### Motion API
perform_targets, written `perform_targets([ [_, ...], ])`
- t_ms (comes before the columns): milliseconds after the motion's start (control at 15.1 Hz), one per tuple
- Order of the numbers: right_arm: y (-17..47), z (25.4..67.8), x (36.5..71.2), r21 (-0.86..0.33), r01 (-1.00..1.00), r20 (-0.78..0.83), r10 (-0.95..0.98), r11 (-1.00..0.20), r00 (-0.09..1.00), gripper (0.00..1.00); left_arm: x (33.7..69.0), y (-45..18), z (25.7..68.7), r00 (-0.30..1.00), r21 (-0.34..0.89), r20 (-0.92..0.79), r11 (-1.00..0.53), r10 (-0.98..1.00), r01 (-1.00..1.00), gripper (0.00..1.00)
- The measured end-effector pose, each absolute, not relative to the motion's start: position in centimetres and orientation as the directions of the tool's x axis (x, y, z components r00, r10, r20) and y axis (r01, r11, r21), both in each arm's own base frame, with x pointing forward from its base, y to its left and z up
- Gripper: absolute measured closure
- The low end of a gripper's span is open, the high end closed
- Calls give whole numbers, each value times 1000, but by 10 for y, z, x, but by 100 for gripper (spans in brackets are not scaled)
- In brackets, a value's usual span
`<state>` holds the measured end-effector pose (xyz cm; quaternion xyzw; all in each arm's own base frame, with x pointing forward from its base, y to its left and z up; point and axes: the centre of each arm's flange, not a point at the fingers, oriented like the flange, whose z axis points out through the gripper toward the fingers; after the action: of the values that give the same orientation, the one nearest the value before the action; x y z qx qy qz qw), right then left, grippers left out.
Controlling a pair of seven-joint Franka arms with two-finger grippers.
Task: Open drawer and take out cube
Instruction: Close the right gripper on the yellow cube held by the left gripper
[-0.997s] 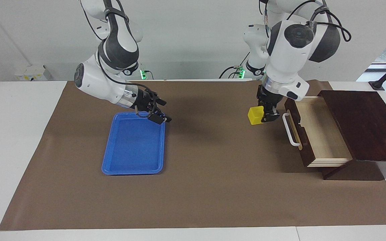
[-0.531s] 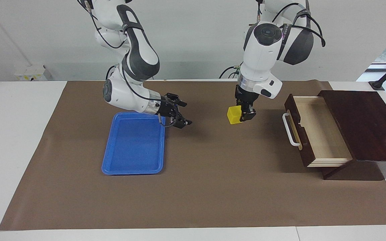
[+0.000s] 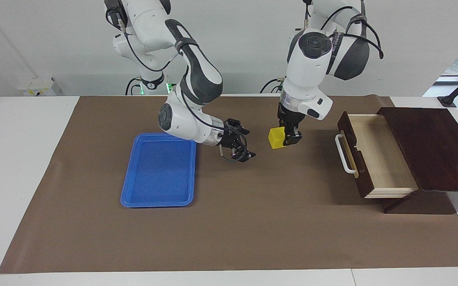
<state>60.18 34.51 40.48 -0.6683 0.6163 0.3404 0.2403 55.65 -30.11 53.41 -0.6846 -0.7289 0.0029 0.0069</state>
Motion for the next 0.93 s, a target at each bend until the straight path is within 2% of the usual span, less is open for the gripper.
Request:
perform_targets([
  [465, 367, 429, 615, 66, -991, -759, -651, -120, 28, 0, 556, -301, 530, -62, -17, 8, 63, 998, 998, 45],
  [731, 389, 429, 604, 51, -983, -736, -672, -178, 83, 0, 556, -301, 528, -62, -18, 9, 62, 998, 998, 45],
  [930, 393, 435, 606, 52, -982, -735, -672, -179, 84, 0, 556, -301, 527, -63, -18, 10, 63, 998, 998, 45],
])
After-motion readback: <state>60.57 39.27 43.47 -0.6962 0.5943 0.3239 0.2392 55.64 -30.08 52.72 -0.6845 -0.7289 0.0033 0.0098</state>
